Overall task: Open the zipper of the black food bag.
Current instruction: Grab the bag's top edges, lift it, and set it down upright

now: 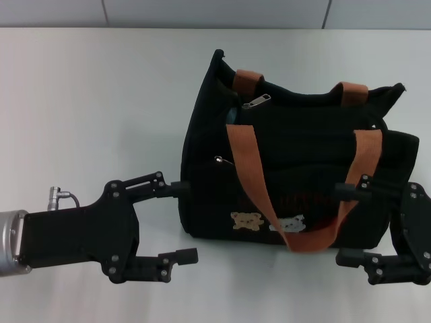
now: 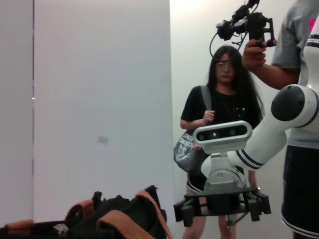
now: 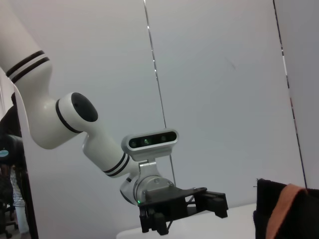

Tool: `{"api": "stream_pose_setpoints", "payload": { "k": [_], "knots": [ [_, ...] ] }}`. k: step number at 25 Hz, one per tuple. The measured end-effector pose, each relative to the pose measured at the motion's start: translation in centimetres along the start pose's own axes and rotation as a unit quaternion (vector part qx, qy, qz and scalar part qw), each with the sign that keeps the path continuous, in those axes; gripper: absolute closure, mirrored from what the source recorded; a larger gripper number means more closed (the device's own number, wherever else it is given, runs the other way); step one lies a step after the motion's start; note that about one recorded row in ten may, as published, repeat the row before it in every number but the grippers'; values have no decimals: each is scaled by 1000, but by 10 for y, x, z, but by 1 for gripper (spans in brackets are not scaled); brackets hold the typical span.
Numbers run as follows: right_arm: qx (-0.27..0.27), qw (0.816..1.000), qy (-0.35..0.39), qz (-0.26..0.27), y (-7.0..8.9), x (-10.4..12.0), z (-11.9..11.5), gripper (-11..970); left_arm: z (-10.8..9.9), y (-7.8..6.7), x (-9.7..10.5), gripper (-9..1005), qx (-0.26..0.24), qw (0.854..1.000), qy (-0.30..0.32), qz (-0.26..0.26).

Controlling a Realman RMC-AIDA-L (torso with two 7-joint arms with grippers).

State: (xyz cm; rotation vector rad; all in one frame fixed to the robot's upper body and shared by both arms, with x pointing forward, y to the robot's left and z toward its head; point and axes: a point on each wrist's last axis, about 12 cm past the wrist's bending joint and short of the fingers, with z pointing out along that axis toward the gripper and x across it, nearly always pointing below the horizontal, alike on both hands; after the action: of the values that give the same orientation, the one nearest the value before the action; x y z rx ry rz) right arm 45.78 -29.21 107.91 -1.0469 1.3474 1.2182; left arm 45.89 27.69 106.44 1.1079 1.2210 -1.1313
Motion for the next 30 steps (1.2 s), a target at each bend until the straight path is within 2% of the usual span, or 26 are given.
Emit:
{"api": "stream_pose_setpoints", "payload": {
  "k": [16, 19, 20, 24, 26, 30],
  "knots": [
    [8, 1000, -4, -1, 1, 1, -2, 120, -7, -1, 0, 215, -24, 1000, -5, 0],
    [8, 1000, -6, 0, 2, 1, -3, 120, -23, -3, 1, 225, -125, 991, -35, 16],
    [8, 1000, -6, 0, 2, 1, -3, 120, -22, -3, 1, 228, -136, 990, -39, 18],
    [7, 1000, -7, 1, 3, 1, -3, 120, -14, -3, 6, 241, -161, 986, -44, 29],
    [8, 1000, -8, 2, 4, 2, -3, 120, 2, 0, 12, 248, -160, 985, -45, 37],
    [12, 1000, -10, 9, 9, 5, -7, 119, 17, 4, 22, 261, -168, 985, -26, 35]
  ]
}}
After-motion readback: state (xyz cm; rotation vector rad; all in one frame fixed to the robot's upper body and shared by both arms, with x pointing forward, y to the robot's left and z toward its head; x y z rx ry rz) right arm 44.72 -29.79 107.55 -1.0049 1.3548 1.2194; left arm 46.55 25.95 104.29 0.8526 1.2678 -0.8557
